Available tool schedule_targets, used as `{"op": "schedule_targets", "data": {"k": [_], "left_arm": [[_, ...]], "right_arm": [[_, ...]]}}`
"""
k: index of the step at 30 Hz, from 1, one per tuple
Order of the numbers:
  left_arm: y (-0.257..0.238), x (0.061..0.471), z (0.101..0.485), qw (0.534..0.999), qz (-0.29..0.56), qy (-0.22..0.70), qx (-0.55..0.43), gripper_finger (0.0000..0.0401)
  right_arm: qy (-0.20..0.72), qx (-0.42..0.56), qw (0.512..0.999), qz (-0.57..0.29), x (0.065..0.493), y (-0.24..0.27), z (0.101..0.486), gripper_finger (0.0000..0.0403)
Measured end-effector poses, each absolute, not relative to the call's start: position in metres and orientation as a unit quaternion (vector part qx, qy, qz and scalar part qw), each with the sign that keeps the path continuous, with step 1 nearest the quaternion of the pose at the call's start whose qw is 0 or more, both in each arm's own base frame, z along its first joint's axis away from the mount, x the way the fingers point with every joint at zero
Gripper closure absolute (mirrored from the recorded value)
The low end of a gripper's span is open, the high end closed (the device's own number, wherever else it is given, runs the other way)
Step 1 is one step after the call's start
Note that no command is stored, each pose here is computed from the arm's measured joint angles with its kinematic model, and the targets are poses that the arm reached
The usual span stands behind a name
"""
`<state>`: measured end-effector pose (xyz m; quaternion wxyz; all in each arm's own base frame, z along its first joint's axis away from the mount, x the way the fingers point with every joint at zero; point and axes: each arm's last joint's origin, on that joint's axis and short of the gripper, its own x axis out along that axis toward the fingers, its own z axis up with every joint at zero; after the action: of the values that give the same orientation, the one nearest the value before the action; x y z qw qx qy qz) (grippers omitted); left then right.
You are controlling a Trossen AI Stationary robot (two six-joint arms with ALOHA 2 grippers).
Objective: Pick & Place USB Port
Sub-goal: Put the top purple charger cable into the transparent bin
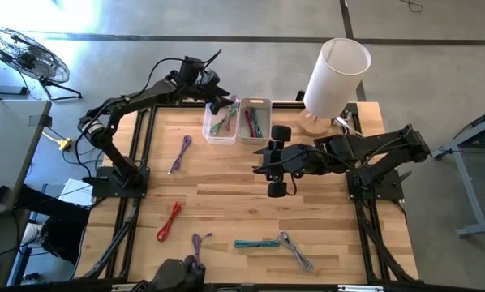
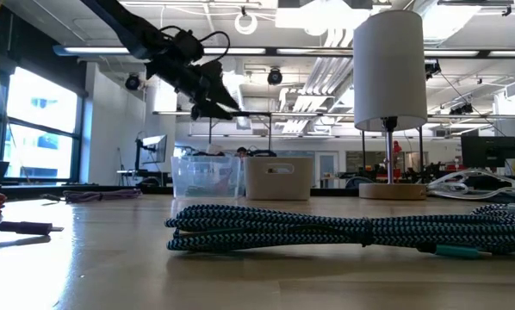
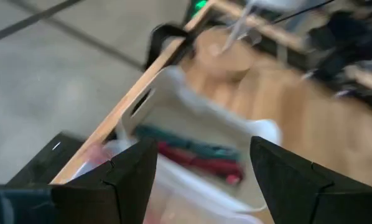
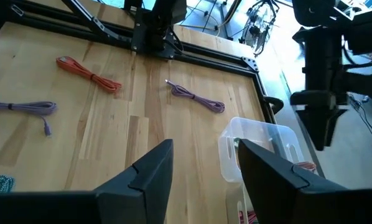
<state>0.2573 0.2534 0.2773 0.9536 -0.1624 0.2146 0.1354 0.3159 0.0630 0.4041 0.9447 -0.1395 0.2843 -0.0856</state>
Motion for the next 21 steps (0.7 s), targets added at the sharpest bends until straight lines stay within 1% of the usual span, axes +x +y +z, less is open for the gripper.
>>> {"op": "schedule_targets", "data": {"k": [3, 7, 10, 13, 16, 19, 21], "left_arm": [[0.250, 0.260, 0.286, 0.971, 0.062, 0.175, -0.150, 0.0148], [0.237, 0.256, 0.310, 0.982, -0.087, 0.110, -0.124, 0.0148], [0.218, 0.250, 0.324, 0.962, -0.217, 0.092, -0.139, 0.0148], [0.196, 0.239, 0.337, 0.936, -0.299, 0.090, -0.164, 0.0148], [0.176, 0.228, 0.347, 0.928, -0.308, 0.106, -0.181, 0.0148], [0.157, 0.215, 0.357, 0.932, -0.288, 0.123, -0.180, 0.0148], [0.145, 0.205, 0.361, 0.938, -0.258, 0.147, -0.179, 0.0148]], "right_arm": [[0.285, -0.139, 0.945, -0.085, 0.316, 0.063, 0.404, 0.0230], [0.288, -0.144, 0.942, -0.091, 0.315, 0.063, 0.403, 0.0229], [0.291, -0.146, 0.941, -0.094, 0.315, 0.062, 0.403, 0.0230], [0.291, -0.149, 0.940, -0.094, 0.315, 0.062, 0.403, 0.0230], [0.292, -0.153, 0.939, -0.094, 0.316, 0.061, 0.403, 0.0229], [0.293, -0.155, 0.939, -0.094, 0.316, 0.059, 0.403, 0.0231], [0.293, -0.156, 0.939, -0.093, 0.316, 0.058, 0.403, 0.0230]]}}
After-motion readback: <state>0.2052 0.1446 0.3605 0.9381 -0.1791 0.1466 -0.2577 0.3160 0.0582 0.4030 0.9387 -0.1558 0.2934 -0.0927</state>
